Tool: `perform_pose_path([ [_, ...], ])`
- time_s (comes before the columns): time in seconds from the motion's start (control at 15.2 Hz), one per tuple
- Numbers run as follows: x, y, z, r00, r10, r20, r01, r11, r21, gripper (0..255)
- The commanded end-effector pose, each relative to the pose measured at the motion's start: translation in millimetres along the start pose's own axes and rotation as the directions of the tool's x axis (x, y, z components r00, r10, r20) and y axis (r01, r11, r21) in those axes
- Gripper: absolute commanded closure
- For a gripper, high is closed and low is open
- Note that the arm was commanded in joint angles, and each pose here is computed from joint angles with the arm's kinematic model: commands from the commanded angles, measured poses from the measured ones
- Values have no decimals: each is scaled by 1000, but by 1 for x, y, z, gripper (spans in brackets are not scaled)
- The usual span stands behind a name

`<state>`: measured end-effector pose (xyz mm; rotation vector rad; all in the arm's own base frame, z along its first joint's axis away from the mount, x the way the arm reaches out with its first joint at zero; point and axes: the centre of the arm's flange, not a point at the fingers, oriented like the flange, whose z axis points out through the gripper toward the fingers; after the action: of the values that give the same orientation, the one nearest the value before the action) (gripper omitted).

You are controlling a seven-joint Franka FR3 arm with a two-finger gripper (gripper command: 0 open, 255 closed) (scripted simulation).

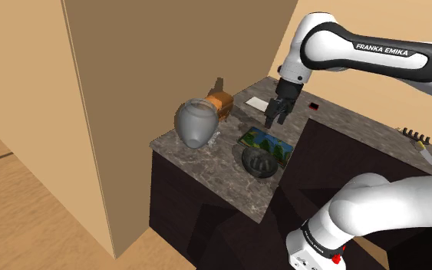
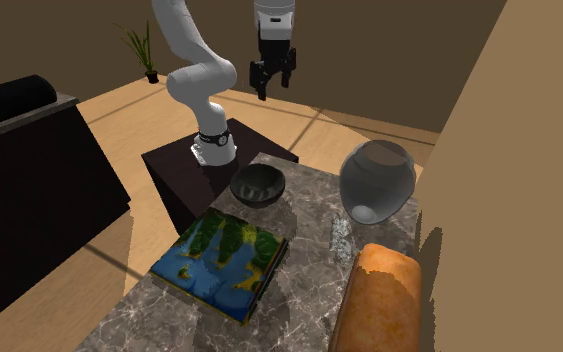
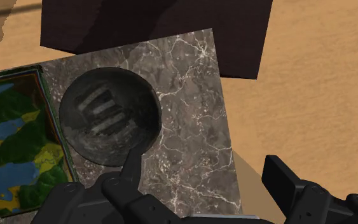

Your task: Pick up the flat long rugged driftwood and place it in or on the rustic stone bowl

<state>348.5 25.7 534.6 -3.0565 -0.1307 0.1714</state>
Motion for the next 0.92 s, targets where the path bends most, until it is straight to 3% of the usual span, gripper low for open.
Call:
perform_pose_path([
  [0.0,23,3,14,1000,20,-9,-20,1000,-5,0],
  [0.86,160,33,102,987,149,-57,-151,988,-32,0],
])
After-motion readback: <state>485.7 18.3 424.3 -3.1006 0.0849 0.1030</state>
